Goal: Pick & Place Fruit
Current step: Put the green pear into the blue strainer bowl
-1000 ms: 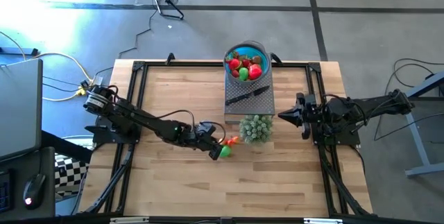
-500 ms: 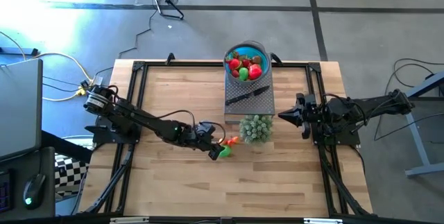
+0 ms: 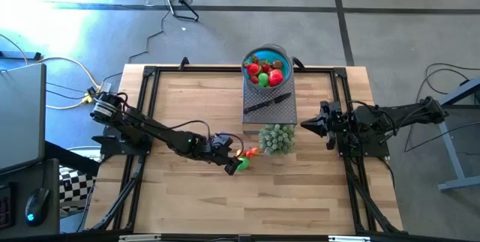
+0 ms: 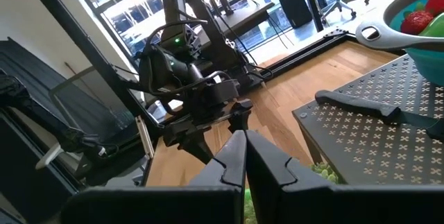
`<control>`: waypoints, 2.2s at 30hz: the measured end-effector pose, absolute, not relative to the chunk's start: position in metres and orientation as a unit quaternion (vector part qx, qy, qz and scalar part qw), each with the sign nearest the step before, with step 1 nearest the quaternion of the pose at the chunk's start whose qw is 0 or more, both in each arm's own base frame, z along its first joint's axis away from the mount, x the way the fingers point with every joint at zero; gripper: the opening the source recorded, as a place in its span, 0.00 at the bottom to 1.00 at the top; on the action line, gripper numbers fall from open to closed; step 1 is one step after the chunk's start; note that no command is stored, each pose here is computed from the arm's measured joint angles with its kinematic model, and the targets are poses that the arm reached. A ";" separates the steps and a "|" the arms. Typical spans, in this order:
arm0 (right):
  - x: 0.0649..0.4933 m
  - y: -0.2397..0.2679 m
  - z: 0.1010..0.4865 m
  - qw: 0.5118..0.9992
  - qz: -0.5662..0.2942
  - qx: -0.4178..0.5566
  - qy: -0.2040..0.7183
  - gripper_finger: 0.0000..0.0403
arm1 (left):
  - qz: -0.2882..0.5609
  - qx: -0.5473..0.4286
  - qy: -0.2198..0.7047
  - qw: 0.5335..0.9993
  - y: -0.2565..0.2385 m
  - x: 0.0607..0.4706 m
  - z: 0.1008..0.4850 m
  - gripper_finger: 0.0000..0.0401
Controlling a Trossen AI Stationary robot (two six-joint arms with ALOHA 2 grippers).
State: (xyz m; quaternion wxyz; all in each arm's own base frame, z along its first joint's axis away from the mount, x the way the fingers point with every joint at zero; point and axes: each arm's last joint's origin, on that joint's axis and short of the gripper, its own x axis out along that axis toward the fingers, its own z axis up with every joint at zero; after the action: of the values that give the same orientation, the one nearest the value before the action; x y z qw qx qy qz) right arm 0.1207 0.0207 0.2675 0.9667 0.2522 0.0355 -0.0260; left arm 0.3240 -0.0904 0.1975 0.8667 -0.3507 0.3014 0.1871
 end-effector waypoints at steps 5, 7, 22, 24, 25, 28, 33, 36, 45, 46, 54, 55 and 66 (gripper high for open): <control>0.121 0.021 0.267 0.967 -0.026 0.252 0.036 0.01 | 0.168 -0.328 0.310 0.876 -0.100 0.321 0.198 0.95; 0.121 0.021 0.267 0.967 -0.026 0.252 0.036 0.01 | 0.161 -0.323 0.312 0.879 -0.104 0.320 0.198 0.94; 0.120 0.021 0.265 0.967 -0.025 0.247 0.051 0.01 | 0.166 -0.293 0.287 0.897 -0.132 0.329 0.168 0.94; 0.120 0.021 0.264 0.967 -0.023 0.246 0.054 0.01 | 0.164 -0.290 0.286 0.899 -0.133 0.333 0.161 0.94; 0.121 0.021 0.264 0.967 -0.020 0.247 0.054 0.01 | 0.167 -0.284 0.294 0.897 -0.133 0.333 0.157 0.94; 0.120 0.022 0.264 0.967 -0.016 0.247 0.056 0.01 | 0.169 -0.277 0.311 0.893 -0.133 0.335 0.145 0.94; 0.120 0.022 0.264 0.967 -0.016 0.247 0.058 0.01 | 0.173 -0.273 0.314 0.893 -0.135 0.338 0.131 0.94; 0.120 0.022 0.264 0.967 -0.016 0.246 0.058 0.01 | 0.177 -0.275 0.301 0.896 -0.136 0.342 0.126 0.94; 0.120 0.022 0.263 0.967 -0.013 0.246 0.060 0.01 | 0.204 -0.249 0.276 0.906 -0.136 0.346 0.112 0.94; 0.120 0.022 0.263 0.967 -0.013 0.246 0.061 0.01 | 0.206 -0.246 0.277 0.906 -0.136 0.347 0.110 0.94; 0.120 0.022 0.263 0.967 -0.014 0.245 0.064 0.01 | 0.222 -0.187 0.280 0.915 -0.140 0.360 0.100 0.94; 0.120 0.022 0.263 0.967 -0.014 0.246 0.063 0.01 | 0.221 -0.173 0.281 0.918 -0.141 0.363 0.098 0.94; 0.120 0.022 0.263 0.966 -0.001 0.248 0.067 0.01 | 0.228 -0.122 0.309 0.915 -0.145 0.374 0.092 0.94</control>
State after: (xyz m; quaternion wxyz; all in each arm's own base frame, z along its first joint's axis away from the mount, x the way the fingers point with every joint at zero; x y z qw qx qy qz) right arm 0.1203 0.0225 0.2627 0.9665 0.2478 0.0671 -0.0012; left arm 0.3738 -0.1449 0.0917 0.9154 -0.1216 0.3089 0.2279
